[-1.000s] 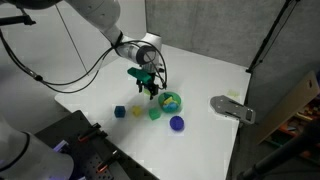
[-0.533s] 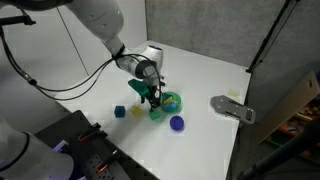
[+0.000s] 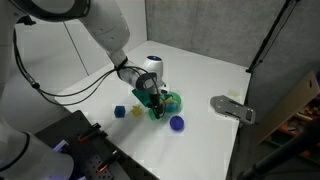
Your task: Put the all the blocks into a stack on the left
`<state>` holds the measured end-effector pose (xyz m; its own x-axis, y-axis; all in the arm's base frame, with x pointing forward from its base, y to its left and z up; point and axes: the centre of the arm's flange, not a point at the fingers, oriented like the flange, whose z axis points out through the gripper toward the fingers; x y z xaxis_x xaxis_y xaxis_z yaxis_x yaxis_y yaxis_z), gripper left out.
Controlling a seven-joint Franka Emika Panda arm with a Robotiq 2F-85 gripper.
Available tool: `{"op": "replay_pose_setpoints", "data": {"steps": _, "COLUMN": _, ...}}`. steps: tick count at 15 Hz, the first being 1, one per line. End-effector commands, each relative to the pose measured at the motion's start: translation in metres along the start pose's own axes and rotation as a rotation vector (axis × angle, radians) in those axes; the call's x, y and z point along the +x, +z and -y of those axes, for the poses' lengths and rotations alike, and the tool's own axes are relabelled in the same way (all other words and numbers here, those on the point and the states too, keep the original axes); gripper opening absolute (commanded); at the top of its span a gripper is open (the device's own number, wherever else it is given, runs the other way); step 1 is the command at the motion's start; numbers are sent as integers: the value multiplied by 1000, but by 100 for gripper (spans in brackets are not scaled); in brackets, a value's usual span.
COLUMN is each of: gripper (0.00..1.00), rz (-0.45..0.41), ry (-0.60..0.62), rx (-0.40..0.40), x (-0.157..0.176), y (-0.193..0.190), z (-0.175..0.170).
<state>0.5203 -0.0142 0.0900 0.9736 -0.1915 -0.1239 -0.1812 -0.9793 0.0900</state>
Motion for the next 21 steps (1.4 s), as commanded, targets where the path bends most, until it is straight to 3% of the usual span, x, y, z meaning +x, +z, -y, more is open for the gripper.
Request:
{"op": "replay_pose_setpoints", "data": {"steps": 1, "gripper": 100, "rz": -57, "ry": 30, "rx": 3, "x": -2, "y": 13, "z": 3}}
{"op": "replay_pose_setpoints", "data": {"steps": 11, "gripper": 100, "rz": -137, "ry": 43, "rx": 31, "x": -2, "y": 29, "z": 14}}
{"op": "replay_pose_setpoints", "data": {"steps": 13, "gripper": 73, "rz": -135, "ry": 38, "rx": 31, "x": -2, "y": 32, "z": 16}}
{"op": "replay_pose_setpoints", "data": {"steps": 17, "gripper": 40, "rz": -130, "ry": 26, "rx": 29, "x": -3, "y": 33, "z": 19}}
{"op": "replay_pose_setpoints", "data": {"steps": 18, "gripper": 33, "rz": -127, "ry": 23, "rx": 31, "x": -3, "y": 30, "z": 18}}
{"op": "replay_pose_setpoints", "data": {"steps": 21, "gripper": 29, "rz": -104, "ry": 13, "rx": 55, "x": -3, "y": 16, "z": 16}}
